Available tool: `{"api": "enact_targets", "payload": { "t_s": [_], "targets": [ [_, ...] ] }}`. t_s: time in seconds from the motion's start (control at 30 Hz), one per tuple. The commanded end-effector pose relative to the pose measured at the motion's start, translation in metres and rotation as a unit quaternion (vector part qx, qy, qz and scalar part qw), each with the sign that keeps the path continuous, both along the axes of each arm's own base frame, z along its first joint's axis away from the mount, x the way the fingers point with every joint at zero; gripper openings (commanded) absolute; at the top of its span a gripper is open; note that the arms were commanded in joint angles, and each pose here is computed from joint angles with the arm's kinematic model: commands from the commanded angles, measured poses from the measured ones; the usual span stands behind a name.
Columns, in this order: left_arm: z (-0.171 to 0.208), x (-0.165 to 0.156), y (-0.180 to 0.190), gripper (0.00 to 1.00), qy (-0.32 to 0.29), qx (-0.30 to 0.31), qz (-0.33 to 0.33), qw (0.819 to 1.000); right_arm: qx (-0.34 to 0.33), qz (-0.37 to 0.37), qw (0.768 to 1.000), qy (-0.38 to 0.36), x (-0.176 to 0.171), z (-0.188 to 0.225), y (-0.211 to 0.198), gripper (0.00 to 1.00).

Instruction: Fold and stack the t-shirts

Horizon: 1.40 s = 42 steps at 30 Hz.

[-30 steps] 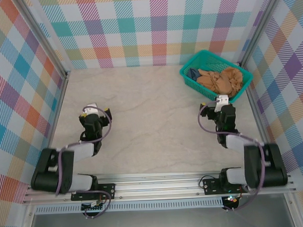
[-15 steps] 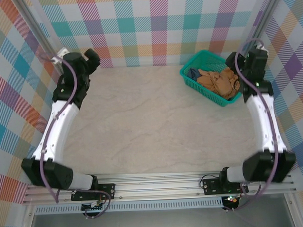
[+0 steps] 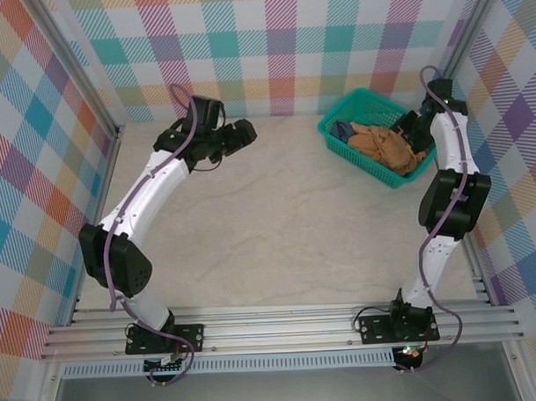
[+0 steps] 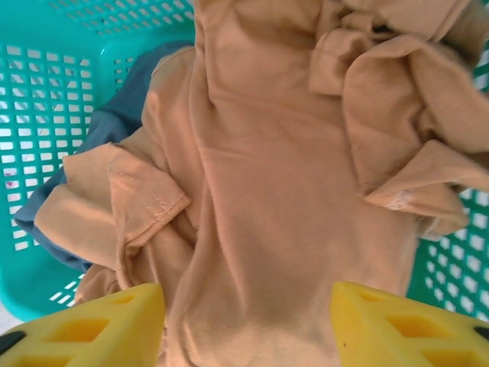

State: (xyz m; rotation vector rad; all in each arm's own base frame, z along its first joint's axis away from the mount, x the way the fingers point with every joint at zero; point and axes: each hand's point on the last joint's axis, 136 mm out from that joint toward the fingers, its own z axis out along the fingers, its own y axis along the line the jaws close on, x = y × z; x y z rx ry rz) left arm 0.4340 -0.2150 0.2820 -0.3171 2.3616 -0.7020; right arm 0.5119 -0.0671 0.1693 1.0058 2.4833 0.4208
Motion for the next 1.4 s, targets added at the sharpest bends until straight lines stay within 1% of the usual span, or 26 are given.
{"api": "enact_targets", "payload": {
  "t_s": [0.0,0.07,0.1,0.17,0.3,0.33,0.37,0.4,0.43,0.5,0.6,0.73,0.83,0.87,0.97,1.0,1.1,1.17,1.23,1.3,1.37],
  "targets": [
    [0.008,-0.013,-0.011,0.82,0.005,-0.005,-0.022,1.000,0.049,0.007,0.998,0.025,-0.004,-0.007,0.018,0.53],
    [0.006,-0.015,-0.012,0.82,0.007,-0.002,-0.024,1.000,0.052,0.005,0.998,0.023,-0.002,-0.010,0.020,0.51],
    [0.007,-0.016,-0.012,0.82,0.006,-0.002,-0.025,1.000,0.054,0.004,0.998,0.022,-0.001,-0.011,0.021,0.48],
    [0.006,-0.017,-0.013,0.82,0.007,-0.002,-0.025,1.000,0.060,0.005,0.998,0.021,0.001,-0.013,0.023,0.37],
    [0.005,-0.017,-0.012,0.81,0.009,0.001,-0.024,1.000,0.065,0.006,0.998,0.020,0.003,-0.013,0.025,0.22],
    [0.005,-0.017,-0.012,0.81,0.009,0.002,-0.023,1.000,0.065,0.006,0.998,0.020,0.003,-0.013,0.025,0.16],
    [0.004,-0.016,-0.012,0.81,0.010,0.002,-0.023,1.000,0.065,0.006,0.998,0.017,0.004,-0.010,0.025,0.07],
    [0.005,-0.017,-0.012,0.81,0.009,0.002,-0.023,1.000,0.061,0.004,0.998,0.014,0.003,-0.006,0.024,0.00],
    [0.005,-0.017,-0.012,0.80,0.008,0.003,-0.023,1.000,0.055,0.001,0.998,0.008,0.003,0.000,0.022,0.00],
    [0.008,-0.017,-0.010,0.79,0.001,0.004,-0.020,1.000,0.025,-0.002,0.999,-0.031,0.002,0.024,0.016,0.00],
    [0.020,-0.018,-0.009,0.78,-0.024,-0.004,-0.016,1.000,-0.002,-0.012,0.993,-0.114,0.003,0.075,0.011,0.00],
    [0.038,-0.020,-0.008,0.80,-0.056,-0.014,-0.014,0.998,-0.021,0.000,0.980,-0.196,-0.001,0.140,0.017,0.00],
    [0.045,-0.021,-0.006,0.81,-0.066,-0.014,-0.010,0.998,-0.034,0.033,0.950,-0.307,-0.006,0.213,0.034,0.00],
    [0.046,-0.021,-0.005,0.81,-0.067,-0.014,-0.009,0.998,-0.033,0.048,0.933,-0.354,-0.011,0.244,0.042,0.00],
    [0.046,-0.022,0.000,0.81,-0.068,-0.005,-0.002,0.998,-0.031,0.098,0.871,-0.481,-0.035,0.340,0.075,0.00],
    [0.046,-0.022,0.003,0.81,-0.069,0.000,0.005,0.998,-0.030,0.117,0.851,-0.512,-0.046,0.371,0.089,0.00],
    [0.048,-0.024,0.020,0.81,-0.074,0.027,0.037,0.996,-0.013,0.177,0.800,-0.573,-0.076,0.435,0.134,0.00],
    [0.052,-0.027,0.033,0.81,-0.082,0.050,0.055,0.994,0.004,0.215,0.774,-0.596,-0.092,0.458,0.167,0.00],
    [0.056,-0.031,0.050,0.82,-0.085,0.079,0.086,0.990,0.027,0.256,0.754,-0.604,-0.106,0.467,0.206,0.00],
    [0.062,-0.036,0.075,0.82,-0.089,0.118,0.131,0.980,0.060,0.297,0.748,-0.591,-0.115,0.459,0.247,0.00],
    [0.066,-0.046,0.102,0.84,-0.085,0.159,0.177,0.967,0.099,0.347,0.755,-0.548,-0.115,0.425,0.296,0.00]
  ]
}}
